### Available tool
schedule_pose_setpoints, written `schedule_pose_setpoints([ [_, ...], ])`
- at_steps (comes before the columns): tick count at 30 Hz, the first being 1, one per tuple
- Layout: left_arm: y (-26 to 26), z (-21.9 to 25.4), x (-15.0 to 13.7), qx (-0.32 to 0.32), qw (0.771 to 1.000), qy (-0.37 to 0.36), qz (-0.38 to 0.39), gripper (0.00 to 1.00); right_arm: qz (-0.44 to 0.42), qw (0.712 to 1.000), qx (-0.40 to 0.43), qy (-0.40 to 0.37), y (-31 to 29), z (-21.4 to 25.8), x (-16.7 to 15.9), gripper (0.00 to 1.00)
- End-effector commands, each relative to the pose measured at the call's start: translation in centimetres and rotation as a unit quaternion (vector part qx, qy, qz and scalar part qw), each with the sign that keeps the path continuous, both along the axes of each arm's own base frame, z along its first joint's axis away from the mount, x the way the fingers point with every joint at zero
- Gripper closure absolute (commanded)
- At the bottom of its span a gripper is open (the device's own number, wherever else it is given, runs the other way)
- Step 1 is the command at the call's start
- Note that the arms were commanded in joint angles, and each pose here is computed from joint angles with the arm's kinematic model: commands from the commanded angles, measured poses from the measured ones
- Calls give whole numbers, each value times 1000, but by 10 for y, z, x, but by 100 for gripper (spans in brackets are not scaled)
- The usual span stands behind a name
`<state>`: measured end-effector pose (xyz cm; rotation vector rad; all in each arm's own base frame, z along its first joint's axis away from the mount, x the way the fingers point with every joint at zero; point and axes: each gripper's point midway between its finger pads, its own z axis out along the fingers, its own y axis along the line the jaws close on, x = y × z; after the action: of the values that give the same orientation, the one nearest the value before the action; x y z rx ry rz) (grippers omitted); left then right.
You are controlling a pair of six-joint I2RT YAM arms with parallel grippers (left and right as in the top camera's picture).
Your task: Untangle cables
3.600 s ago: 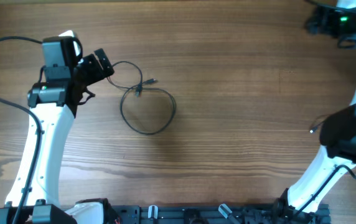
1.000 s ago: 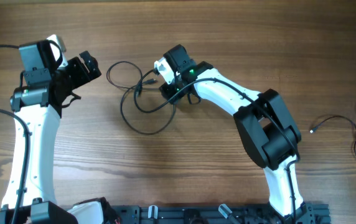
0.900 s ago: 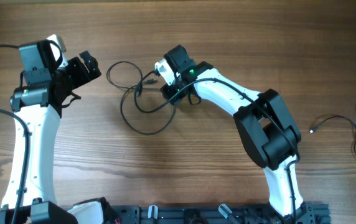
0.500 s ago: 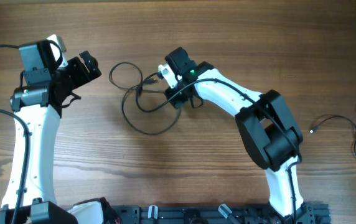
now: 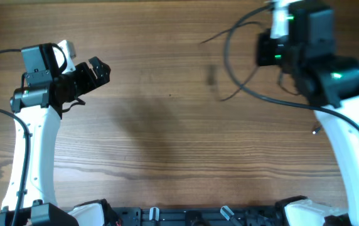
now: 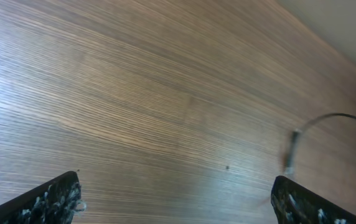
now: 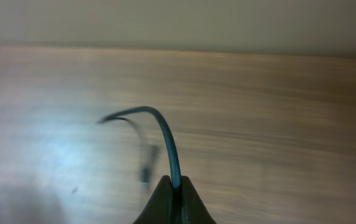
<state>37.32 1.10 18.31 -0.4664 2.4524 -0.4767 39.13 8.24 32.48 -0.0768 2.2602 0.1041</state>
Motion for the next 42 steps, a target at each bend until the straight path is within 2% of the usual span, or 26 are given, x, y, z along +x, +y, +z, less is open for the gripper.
schedule_pose_setpoints([
  [1,-19,15,0,-20,997,-31,-65,0,-56,997,16,-40,-38,32,-9,96],
  [5,-40,15,-1,-15,994,-36,-102,0,-60,996,24,-66,-42,45,1,96],
  [10,-89,19,-4,-16,985,-46,-167,0,-82,994,21,-73,-54,24,64,96],
  [13,-109,20,-6,-16,980,-52,-194,0,-105,992,31,-69,-85,19,107,96],
  [17,-124,25,-6,-16,975,-66,-214,0,-146,982,42,-111,-148,46,165,96],
  [19,-129,25,-7,-16,973,-67,-220,0,-193,971,28,-135,-194,62,175,96],
  [20,-132,24,-9,-17,972,-64,-225,0,-240,958,17,-154,-245,75,170,96],
  [22,-135,23,-11,-17,972,-60,-228,0,-295,942,17,-157,-307,80,145,96],
  [23,-137,23,-12,-17,971,-58,-232,0,-319,937,32,-138,-341,71,125,96],
  [26,-138,23,-12,-17,971,-59,-232,0,-354,931,45,-81,-395,26,100,96],
  [29,-145,22,-16,-19,969,-55,-242,0,-381,922,32,-52,-423,-6,97,96],
  [34,-158,17,-27,-21,964,-40,-262,0,-387,921,36,-21,-432,-45,107,96],
  [37,-157,12,-34,-22,965,-20,-261,0,-436,899,16,15,-455,-76,95,96],
  [40,-157,11,-35,-22,965,-19,-261,0,-442,896,42,22,-465,-95,94,96],
  [42,-157,11,-35,-22,965,-18,-261,0,-471,881,35,42,-477,-113,85,96],
])
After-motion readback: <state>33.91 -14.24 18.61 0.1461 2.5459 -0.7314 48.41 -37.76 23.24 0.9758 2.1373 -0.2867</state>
